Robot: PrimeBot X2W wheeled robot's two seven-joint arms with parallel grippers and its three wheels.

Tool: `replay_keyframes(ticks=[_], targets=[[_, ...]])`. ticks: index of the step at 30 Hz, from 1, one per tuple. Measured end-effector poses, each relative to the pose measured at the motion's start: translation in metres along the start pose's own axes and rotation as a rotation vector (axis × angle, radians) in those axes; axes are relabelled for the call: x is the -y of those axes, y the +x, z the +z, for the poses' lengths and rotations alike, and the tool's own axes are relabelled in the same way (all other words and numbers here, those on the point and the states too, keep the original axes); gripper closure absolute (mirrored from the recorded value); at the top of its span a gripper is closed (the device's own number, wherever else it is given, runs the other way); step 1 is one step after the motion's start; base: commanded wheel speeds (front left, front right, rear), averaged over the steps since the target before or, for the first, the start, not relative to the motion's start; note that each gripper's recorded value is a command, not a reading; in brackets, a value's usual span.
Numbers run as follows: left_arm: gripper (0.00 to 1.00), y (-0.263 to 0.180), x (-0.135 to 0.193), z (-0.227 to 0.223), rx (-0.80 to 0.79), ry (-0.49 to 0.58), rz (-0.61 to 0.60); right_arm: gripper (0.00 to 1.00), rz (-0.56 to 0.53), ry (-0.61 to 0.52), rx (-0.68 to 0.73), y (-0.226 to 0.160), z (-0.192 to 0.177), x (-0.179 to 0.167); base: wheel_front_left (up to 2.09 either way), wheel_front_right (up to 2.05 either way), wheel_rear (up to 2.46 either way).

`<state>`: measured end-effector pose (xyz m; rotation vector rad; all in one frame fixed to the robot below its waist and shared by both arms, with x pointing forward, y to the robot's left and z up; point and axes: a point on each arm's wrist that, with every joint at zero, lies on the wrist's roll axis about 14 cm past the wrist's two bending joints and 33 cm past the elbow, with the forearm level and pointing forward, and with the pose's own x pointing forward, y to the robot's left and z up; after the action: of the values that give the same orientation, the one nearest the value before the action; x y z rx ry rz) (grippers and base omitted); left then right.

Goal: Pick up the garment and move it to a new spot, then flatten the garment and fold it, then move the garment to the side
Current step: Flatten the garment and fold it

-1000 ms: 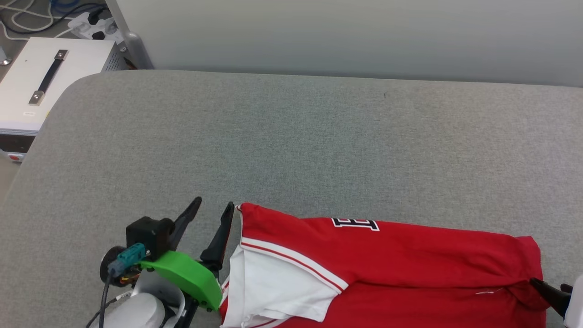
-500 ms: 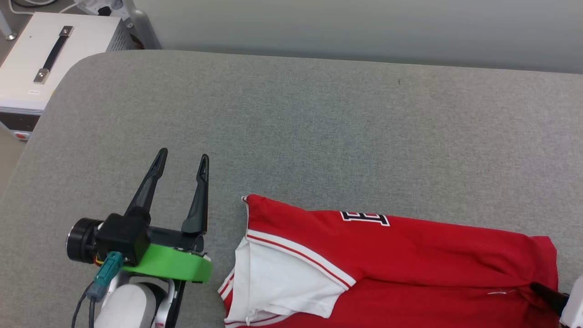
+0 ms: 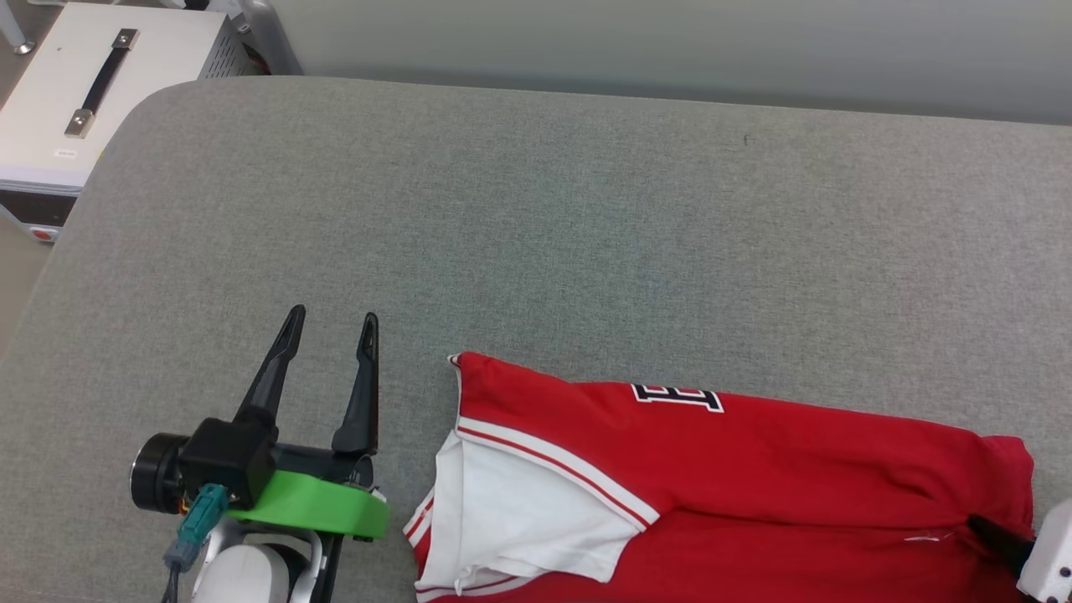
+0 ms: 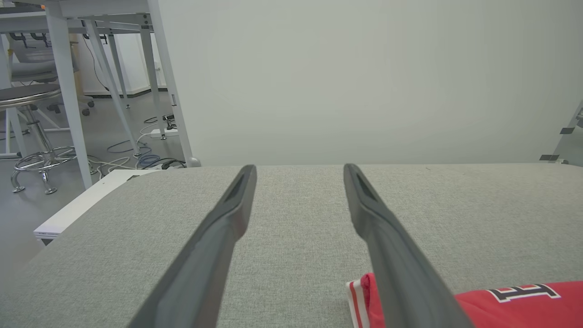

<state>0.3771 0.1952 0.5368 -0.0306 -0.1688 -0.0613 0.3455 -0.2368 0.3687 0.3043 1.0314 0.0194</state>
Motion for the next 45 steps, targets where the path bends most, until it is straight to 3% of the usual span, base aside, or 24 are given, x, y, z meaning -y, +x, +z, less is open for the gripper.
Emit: replay_keyframes(ticks=[9, 10, 11, 12, 27, 36, 45], targets=[[0.0, 0.0, -0.003, 0.003, 0.011, 0.003, 0.008, 0.0, 0.08, -0.016, -0.022, 0.004, -0.014, -0.027, 0.0, 0.0, 0.0], [0.0, 0.0, -0.002, 0.003, 0.011, 0.001, 0.005, 0.08, 0.083, -0.013, -0.023, 0.004, -0.015, -0.027, 0.0, 0.0, 0.0], [0.0, 0.0, -0.001, 0.003, 0.009, 0.0, 0.0, 0.84, 0.085, -0.013, -0.024, 0.004, -0.016, -0.028, 0.0, 0.0, 0.0], [0.0, 0.0, 0.001, 0.002, 0.008, -0.002, -0.003, 1.0, 0.084, -0.014, -0.023, 0.005, -0.016, -0.028, 0.0, 0.0, 0.0], [0.0, -0.002, 0.003, 0.001, 0.005, -0.016, -0.011, 1.0, 0.028, -0.039, 0.101, 0.001, 0.007, -0.005, 0.0, 0.0, 0.0], [0.0, -0.005, 0.007, 0.002, 0.006, -0.022, -0.021, 1.0, -0.186, -0.116, 0.224, -0.03, 0.044, 0.06, 0.0, 0.0, 0.0], [0.0, -0.015, 0.011, 0.007, 0.015, -0.039, -0.025, 1.0, -0.141, -0.114, 0.287, -0.042, 0.04, 0.042, 0.0, 0.0, 0.0]])
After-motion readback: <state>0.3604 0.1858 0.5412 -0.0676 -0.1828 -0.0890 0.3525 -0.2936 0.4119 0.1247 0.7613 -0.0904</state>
